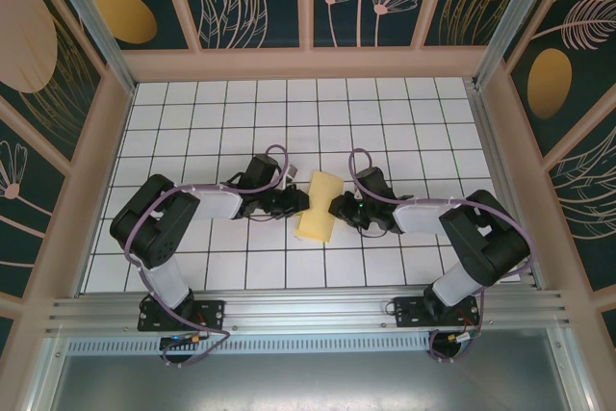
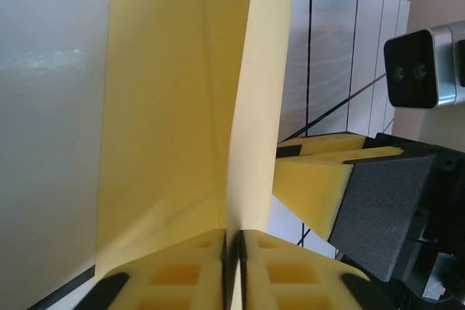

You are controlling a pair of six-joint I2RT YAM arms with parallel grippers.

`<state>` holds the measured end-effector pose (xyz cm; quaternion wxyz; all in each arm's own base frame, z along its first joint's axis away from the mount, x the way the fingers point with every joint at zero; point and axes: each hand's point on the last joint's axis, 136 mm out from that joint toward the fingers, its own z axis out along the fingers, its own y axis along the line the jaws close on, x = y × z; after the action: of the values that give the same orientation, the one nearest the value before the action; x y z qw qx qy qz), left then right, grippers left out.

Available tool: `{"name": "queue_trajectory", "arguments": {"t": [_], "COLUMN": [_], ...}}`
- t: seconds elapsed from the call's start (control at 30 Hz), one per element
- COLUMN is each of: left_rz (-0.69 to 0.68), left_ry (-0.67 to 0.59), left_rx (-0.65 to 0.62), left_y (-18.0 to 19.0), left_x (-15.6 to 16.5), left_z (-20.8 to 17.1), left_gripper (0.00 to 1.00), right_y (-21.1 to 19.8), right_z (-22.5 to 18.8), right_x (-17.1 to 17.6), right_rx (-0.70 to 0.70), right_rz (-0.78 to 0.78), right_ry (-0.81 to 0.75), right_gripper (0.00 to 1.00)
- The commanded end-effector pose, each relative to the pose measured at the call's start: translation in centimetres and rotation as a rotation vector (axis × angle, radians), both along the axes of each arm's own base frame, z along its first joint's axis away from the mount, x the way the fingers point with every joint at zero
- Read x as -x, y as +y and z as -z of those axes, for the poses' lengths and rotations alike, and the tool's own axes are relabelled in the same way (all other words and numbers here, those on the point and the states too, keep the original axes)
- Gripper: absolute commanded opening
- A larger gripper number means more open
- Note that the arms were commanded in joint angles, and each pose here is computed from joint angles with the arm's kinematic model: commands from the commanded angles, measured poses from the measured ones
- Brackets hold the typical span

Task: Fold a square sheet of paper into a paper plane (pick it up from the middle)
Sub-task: Fold the triangle a second time at the center of the table.

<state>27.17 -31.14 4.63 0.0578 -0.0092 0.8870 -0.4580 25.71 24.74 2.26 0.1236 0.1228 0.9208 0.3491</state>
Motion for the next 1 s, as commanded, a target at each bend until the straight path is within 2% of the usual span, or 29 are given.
{"name": "queue_trajectory", "arguments": {"t": [0.0,0.1,0.3,0.43,0.6,0.77,0.97], "left_rz": [-0.008,-0.053,-0.202,-0.286,-0.303,-0.287,-0.274], "left_ry": [-0.009,-0.010,-0.006,0.024,0.021,0.015,0.014], "left_rx": [0.039,0.056,0.087,0.123,0.145,0.148,0.127], "left_y": [-0.5,-0.2,1.4,2.3,2.3,1.7,1.4], "left_x": [-0.2,-0.4,-0.6,-0.3,-0.5,-1.0,-1.5], "left_z": [-0.5,-1.1,-2.4,-2.4,-2.9,-3.4,-3.1], "left_gripper": [0.09,0.03,0.01,0.01,0.03,0.04,0.05], "right_y": [0.1,-0.3,-0.9,-0.4,1.8,5.1,7.4], "right_z": [-0.6,-1.7,-6.1,-8.0,-9.0,-9.6,-8.8], "right_x": [-0.3,-0.7,-1.4,-1.3,0.6,3.6,5.9], "right_rx": [0.009,0.033,0.108,0.231,0.442,0.462,0.487], "right_rz": [-0.015,-0.016,-0.038,-0.102,-0.260,-0.414,-0.554], "right_ry": [-0.017,-0.058,-0.247,-0.391,-0.643,-0.813,-0.872], "right_gripper": [0.31,0.34,0.57,0.58,0.56,0.56,0.57]}}
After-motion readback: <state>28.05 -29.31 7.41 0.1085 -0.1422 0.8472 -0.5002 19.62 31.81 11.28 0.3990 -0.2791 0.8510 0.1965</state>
